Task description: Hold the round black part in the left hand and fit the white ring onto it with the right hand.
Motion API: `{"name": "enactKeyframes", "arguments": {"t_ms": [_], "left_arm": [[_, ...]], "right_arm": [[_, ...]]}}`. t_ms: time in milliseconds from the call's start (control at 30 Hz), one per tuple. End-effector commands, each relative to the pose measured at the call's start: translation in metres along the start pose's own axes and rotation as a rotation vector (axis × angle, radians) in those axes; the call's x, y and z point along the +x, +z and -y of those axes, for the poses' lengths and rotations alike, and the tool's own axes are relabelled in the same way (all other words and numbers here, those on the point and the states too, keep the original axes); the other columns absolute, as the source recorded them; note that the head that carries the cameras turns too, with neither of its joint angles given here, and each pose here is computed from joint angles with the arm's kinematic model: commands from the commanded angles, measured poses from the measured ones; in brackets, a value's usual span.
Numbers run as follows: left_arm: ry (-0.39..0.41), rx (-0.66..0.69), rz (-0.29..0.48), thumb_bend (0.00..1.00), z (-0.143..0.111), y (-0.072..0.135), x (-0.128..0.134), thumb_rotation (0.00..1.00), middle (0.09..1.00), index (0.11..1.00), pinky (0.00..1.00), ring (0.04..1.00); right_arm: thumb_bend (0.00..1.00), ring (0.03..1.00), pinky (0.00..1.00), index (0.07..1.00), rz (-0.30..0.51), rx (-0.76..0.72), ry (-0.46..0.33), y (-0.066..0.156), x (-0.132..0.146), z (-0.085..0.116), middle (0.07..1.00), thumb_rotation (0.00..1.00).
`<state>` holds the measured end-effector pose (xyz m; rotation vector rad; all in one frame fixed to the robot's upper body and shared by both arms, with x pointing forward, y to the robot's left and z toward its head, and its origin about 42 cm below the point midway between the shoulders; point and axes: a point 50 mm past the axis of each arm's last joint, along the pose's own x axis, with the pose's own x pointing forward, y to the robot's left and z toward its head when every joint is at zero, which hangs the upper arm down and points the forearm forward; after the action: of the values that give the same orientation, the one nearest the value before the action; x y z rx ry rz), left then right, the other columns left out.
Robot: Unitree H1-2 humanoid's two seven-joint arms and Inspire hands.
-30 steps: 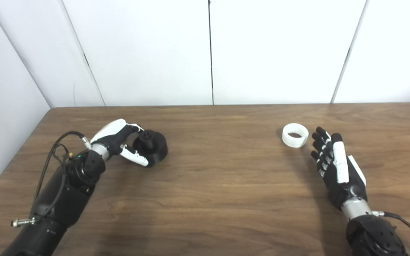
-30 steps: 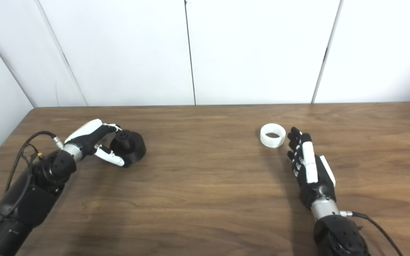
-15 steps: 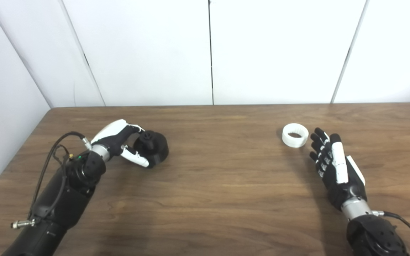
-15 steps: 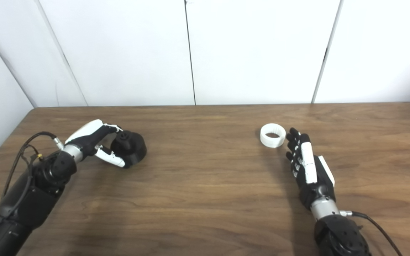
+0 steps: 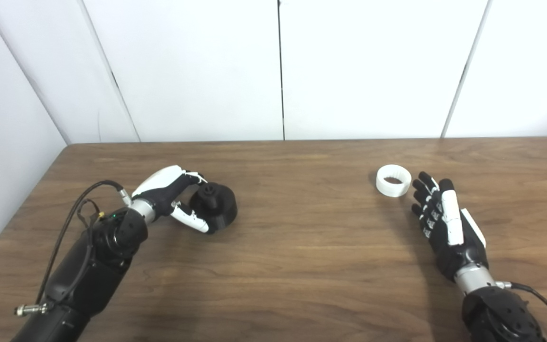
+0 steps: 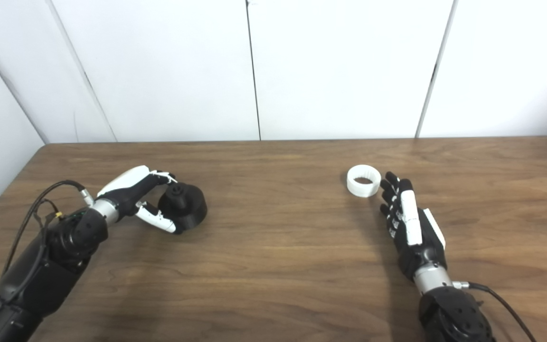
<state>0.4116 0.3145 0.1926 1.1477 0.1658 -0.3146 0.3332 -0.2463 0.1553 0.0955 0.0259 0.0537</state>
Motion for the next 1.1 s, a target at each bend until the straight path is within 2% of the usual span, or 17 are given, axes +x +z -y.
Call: {"name": "enactKeyframes", "arguments": {"t_ms": [0, 100, 167, 267, 400, 533, 800, 1067], "left_arm": [[0.036, 0.036, 0.03, 0.79, -0.014, 0.012, -0.002, 0.23, 0.936, 0.692, 0.93, 1.0], [0.03, 0.034, 0.057, 0.8, -0.009, 0.018, -0.006, 0.22, 0.936, 0.686, 0.92, 1.0], [0.023, 0.053, 0.073, 0.81, -0.006, 0.023, -0.008, 0.25, 0.934, 0.684, 0.91, 1.0], [0.011, 0.055, 0.117, 0.82, 0.001, 0.031, -0.011, 0.24, 0.934, 0.683, 0.94, 1.0], [-0.01, 0.079, 0.169, 0.82, 0.009, 0.042, -0.015, 0.27, 0.935, 0.686, 0.93, 1.0], [-0.026, 0.088, 0.194, 0.82, 0.016, 0.052, -0.019, 0.27, 0.937, 0.687, 0.94, 1.0], [-0.054, 0.098, 0.257, 0.81, 0.028, 0.075, -0.03, 0.26, 0.945, 0.689, 0.9, 1.0], [-0.074, 0.105, 0.333, 0.82, 0.043, 0.091, -0.035, 0.29, 0.943, 0.684, 0.92, 1.0]], "right_arm": [[0.62, 1.0, 1.0, 0.976, 0.094, -0.008, 0.028, 0.025, 0.008, -0.006, 0.967, 1.0], [0.62, 1.0, 1.0, 0.978, 0.092, -0.016, 0.03, 0.025, 0.008, -0.007, 0.967, 1.0], [0.61, 1.0, 1.0, 0.975, 0.091, -0.017, 0.029, 0.025, 0.008, -0.007, 0.964, 1.0], [0.61, 1.0, 1.0, 0.976, 0.092, -0.014, 0.033, 0.025, 0.008, -0.008, 0.965, 1.0], [0.61, 1.0, 1.0, 0.976, 0.087, -0.02, 0.031, 0.025, 0.008, -0.009, 0.963, 1.0], [0.61, 1.0, 1.0, 0.98, 0.088, -0.017, 0.033, 0.025, 0.008, -0.009, 0.967, 1.0], [0.61, 1.0, 1.0, 0.98, 0.081, -0.019, 0.033, 0.025, 0.007, -0.011, 0.965, 1.0], [0.61, 1.0, 1.0, 0.987, 0.083, -0.013, 0.044, 0.025, 0.007, -0.011, 0.975, 1.0]]}}
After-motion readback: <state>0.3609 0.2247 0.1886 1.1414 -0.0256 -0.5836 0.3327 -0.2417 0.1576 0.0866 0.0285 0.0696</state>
